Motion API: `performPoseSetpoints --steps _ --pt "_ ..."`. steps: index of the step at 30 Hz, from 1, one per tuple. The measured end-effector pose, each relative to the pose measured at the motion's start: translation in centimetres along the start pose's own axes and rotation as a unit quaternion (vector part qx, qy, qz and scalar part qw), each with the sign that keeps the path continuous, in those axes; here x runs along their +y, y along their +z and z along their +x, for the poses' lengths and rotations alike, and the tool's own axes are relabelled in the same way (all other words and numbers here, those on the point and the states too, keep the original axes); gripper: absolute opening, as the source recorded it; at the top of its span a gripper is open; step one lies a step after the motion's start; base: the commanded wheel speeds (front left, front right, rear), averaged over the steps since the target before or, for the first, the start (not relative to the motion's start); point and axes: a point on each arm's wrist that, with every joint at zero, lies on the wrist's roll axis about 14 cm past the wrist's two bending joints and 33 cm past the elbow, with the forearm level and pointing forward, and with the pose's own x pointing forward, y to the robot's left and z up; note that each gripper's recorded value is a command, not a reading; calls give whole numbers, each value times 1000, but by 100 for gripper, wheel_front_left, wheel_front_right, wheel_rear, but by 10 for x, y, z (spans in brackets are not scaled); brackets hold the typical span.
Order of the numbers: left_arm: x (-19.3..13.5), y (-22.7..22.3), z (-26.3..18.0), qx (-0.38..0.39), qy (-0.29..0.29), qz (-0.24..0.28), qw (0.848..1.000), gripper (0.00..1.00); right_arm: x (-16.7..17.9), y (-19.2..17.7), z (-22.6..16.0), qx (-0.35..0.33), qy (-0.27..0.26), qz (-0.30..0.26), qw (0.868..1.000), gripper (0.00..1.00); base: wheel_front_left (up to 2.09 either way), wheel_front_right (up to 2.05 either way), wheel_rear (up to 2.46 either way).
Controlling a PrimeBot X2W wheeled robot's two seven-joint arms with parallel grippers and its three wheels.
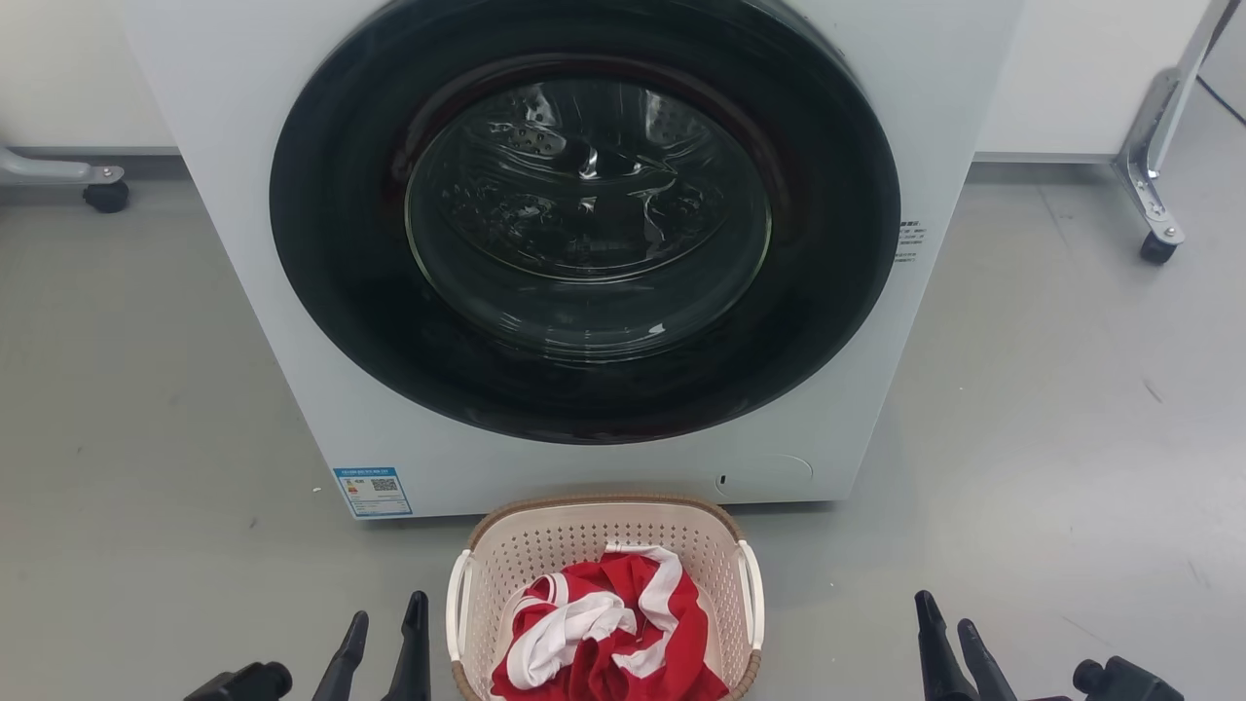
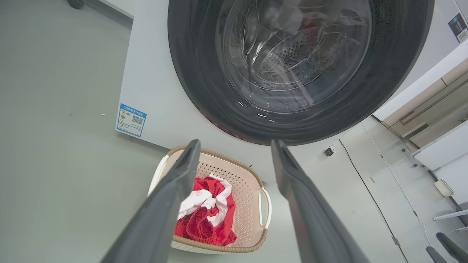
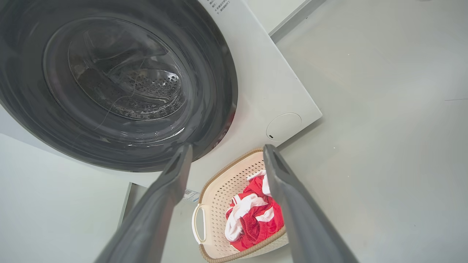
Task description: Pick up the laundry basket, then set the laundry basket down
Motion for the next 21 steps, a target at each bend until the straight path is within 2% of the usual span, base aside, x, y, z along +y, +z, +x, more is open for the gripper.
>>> performPoseSetpoints --steps 5,21 --pt "-4 -2 0 -2 -9 60 998 100 5 -4 0 1 7 -39 999 100 0 0 0" --pt "-14 0 -2 -29 -24 191 981 100 21 -10 -3 -17 32 -164 986 100 0 0 0"
